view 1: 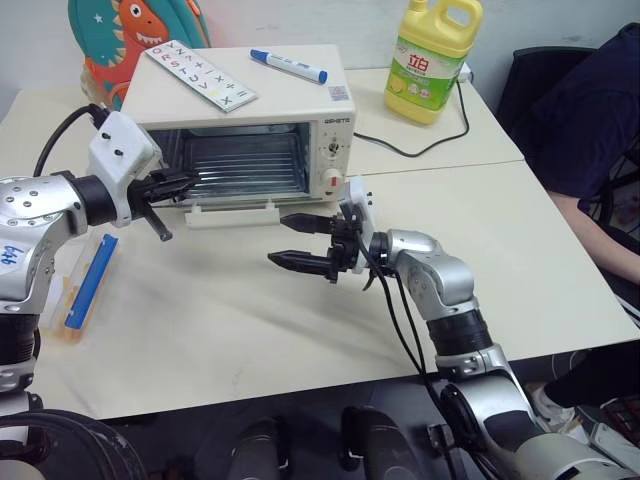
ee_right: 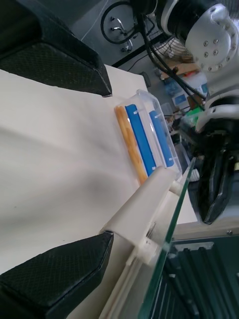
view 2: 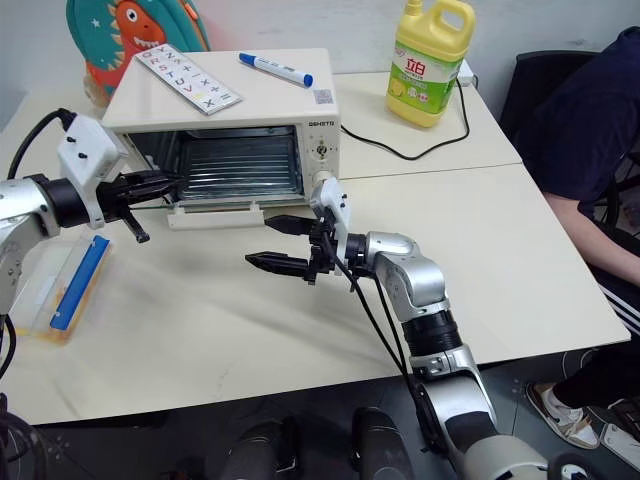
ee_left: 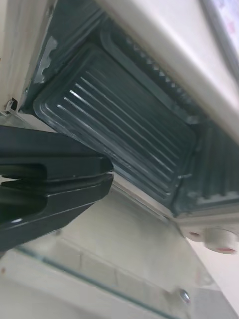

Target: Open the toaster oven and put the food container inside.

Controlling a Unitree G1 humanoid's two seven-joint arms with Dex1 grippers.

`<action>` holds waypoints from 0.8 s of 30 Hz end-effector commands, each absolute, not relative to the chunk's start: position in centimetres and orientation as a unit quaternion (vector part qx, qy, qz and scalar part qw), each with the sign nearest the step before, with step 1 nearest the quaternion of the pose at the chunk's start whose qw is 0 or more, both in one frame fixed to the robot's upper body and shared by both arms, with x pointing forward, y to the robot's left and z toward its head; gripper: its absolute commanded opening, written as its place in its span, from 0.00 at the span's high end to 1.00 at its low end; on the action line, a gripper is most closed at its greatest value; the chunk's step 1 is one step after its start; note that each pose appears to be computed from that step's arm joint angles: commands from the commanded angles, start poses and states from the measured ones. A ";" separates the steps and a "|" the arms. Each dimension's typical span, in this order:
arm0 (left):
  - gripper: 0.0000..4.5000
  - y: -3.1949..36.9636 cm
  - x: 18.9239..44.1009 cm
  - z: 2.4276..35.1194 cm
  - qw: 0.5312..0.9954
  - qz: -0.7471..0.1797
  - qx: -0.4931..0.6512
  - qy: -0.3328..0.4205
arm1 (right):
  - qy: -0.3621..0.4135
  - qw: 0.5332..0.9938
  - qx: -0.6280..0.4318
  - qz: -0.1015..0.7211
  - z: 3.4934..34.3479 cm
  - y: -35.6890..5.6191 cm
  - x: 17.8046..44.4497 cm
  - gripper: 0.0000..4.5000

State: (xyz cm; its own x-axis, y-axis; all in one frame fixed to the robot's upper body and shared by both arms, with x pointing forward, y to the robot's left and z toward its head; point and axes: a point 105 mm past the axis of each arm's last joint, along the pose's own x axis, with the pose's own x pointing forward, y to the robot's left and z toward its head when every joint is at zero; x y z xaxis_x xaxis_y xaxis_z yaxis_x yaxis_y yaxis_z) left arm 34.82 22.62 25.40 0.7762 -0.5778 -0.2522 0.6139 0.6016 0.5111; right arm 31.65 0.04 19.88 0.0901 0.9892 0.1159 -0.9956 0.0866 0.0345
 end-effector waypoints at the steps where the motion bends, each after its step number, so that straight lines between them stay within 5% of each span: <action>1: 0.99 22.5 34.2 25.1 0.881 -0.354 0.309 0.050 | -0.057 0.726 0.018 0.685 21.1 -1.2 29.5 0.00; 12: 0.99 23.8 30.6 20.3 0.874 -0.352 0.301 0.145 | -0.047 0.751 -0.056 0.656 24.0 -8.7 28.0 0.00; 18: 0.99 24.6 28.3 18.6 0.897 -0.303 0.279 0.158 | -0.067 0.734 -0.066 0.673 25.8 -8.5 27.8 0.00; 24: 0.99 25.7 23.4 18.0 0.940 -0.227 0.206 0.148 | -0.072 0.696 -0.081 0.710 26.3 -7.4 27.6 0.00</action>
State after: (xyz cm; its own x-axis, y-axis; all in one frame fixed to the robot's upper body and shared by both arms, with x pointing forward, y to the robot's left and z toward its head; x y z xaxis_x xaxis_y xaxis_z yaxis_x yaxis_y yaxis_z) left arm 24.24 25.67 15.75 0.8049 -0.3930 -0.4446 0.5393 0.7969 0.2721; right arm 28.10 -7.59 25.56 0.0241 0.9995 -0.0216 -0.9844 0.0200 -0.1751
